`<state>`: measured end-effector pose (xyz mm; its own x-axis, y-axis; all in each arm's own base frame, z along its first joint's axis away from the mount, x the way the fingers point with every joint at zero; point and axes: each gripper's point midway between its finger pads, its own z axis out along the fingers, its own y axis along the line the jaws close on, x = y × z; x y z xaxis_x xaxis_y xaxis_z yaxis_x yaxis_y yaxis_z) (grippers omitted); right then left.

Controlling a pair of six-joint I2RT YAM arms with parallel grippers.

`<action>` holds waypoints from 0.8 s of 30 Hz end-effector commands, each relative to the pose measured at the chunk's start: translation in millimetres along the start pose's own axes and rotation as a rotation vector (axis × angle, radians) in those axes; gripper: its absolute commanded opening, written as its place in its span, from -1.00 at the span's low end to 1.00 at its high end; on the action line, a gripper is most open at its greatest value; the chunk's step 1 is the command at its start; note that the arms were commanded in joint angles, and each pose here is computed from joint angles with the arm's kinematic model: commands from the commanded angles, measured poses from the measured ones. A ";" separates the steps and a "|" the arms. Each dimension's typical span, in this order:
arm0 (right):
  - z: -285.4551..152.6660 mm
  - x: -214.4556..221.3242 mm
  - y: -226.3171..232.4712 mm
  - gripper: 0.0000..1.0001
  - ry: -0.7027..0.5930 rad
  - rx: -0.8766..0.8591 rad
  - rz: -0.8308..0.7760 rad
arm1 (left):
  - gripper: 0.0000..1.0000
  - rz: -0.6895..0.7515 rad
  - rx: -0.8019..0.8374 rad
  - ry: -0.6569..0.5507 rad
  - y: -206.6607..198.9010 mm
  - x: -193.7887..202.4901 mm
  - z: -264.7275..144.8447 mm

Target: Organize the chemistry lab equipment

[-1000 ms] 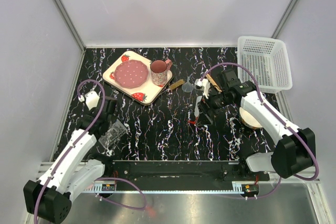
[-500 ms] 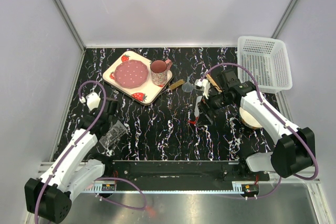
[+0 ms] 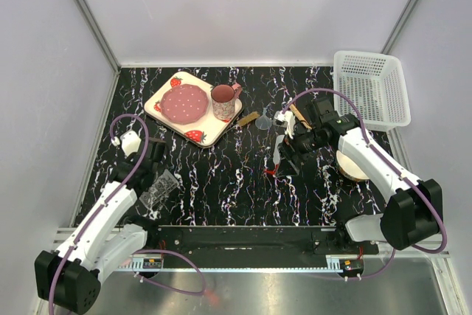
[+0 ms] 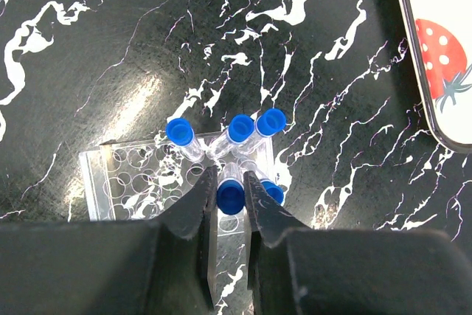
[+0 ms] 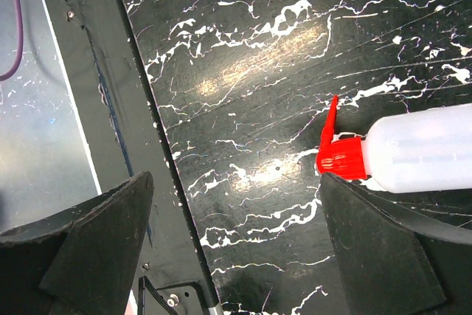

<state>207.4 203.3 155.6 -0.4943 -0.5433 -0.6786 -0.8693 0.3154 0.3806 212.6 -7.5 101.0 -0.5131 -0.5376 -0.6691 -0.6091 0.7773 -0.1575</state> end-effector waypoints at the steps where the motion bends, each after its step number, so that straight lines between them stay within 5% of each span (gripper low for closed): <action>1: 0.0 -5.2 -2.2 0.99 -0.024 -0.010 -0.027 | -0.92 -0.011 -0.006 -0.023 2.6 -7.2 -4.3; 14: 1.1 -4.2 -2.2 1.00 -0.020 -0.018 -0.023 | -0.89 0.013 -0.016 0.001 4.5 0.9 1.5; 24: 1.3 -3.6 -2.2 0.99 -0.017 -0.020 -0.022 | -0.66 0.025 -0.018 0.021 2.5 10.2 11.0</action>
<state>208.7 202.7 151.9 -0.4975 -0.5479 -0.6725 -0.8675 0.3145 0.3854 205.0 -5.8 84.4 -0.5544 -0.5246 -0.6461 -0.6136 0.7821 -0.1086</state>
